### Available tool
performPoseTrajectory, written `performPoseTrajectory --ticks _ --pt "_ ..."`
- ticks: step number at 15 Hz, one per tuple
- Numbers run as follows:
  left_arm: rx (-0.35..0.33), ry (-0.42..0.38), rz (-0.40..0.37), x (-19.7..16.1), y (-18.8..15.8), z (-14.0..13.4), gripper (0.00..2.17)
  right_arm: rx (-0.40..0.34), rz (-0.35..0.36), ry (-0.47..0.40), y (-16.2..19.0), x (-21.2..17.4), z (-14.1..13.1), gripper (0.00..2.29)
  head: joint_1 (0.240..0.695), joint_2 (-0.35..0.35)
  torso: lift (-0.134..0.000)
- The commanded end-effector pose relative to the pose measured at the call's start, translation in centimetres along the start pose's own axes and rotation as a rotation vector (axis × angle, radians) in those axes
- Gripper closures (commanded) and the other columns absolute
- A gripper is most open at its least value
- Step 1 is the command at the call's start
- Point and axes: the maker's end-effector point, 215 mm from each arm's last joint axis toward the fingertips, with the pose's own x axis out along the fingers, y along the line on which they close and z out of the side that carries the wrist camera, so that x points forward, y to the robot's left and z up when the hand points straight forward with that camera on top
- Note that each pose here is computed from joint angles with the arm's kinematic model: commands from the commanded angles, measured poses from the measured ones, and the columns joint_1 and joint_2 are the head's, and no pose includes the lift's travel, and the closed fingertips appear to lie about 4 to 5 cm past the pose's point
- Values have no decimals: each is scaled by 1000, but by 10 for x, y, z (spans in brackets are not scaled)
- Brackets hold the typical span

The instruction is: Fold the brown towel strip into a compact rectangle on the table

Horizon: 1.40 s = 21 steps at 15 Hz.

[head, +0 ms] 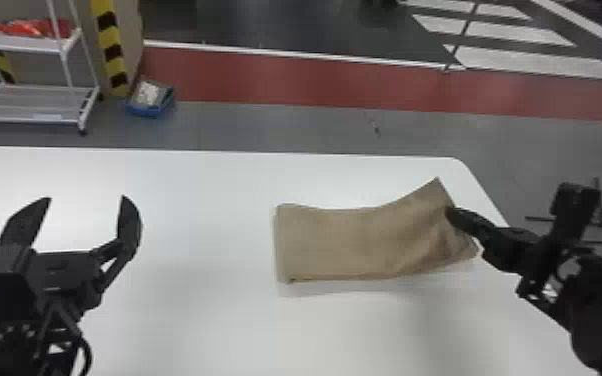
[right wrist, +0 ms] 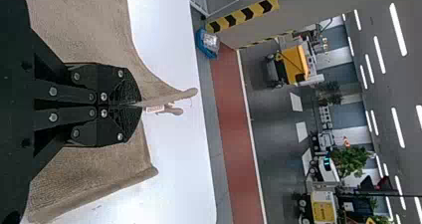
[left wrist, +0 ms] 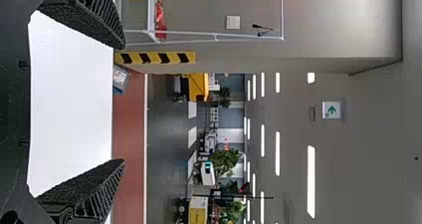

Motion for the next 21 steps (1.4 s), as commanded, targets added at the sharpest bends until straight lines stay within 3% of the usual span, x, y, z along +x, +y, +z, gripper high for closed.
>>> performPoseTrajectory --ticks 1,4,7,12,16,19,21 --pt "-6 0 -14 -1 -8 0 73 -17 -5 23 -6 8 -11 1420 695 -221 -118" --pt "0 -4 -15 -1 -8 2 73 -5 17 -2 -6 2 8 1420 695 -231 -118" --pt "3 -1 -12 -4 -6 1 73 2 -15 -38 -35 -11 44 1420 695 -238 -117" --pt "1 10 -27 -6 -12 -5 73 -46 -47 65 -53 8 5 1420 695 -287 -117" --pt "10 17 -30 -7 -12 -9 73 -57 -26 44 -47 8 18 1420 695 -289 -117" --pt "8 17 -26 -6 -9 -9 73 -57 -16 -22 -50 0 40 1420 695 -281 -117" --pt "11 26 -28 -6 -9 -14 73 -100 -32 -14 -62 8 29 1420 695 -285 -117"
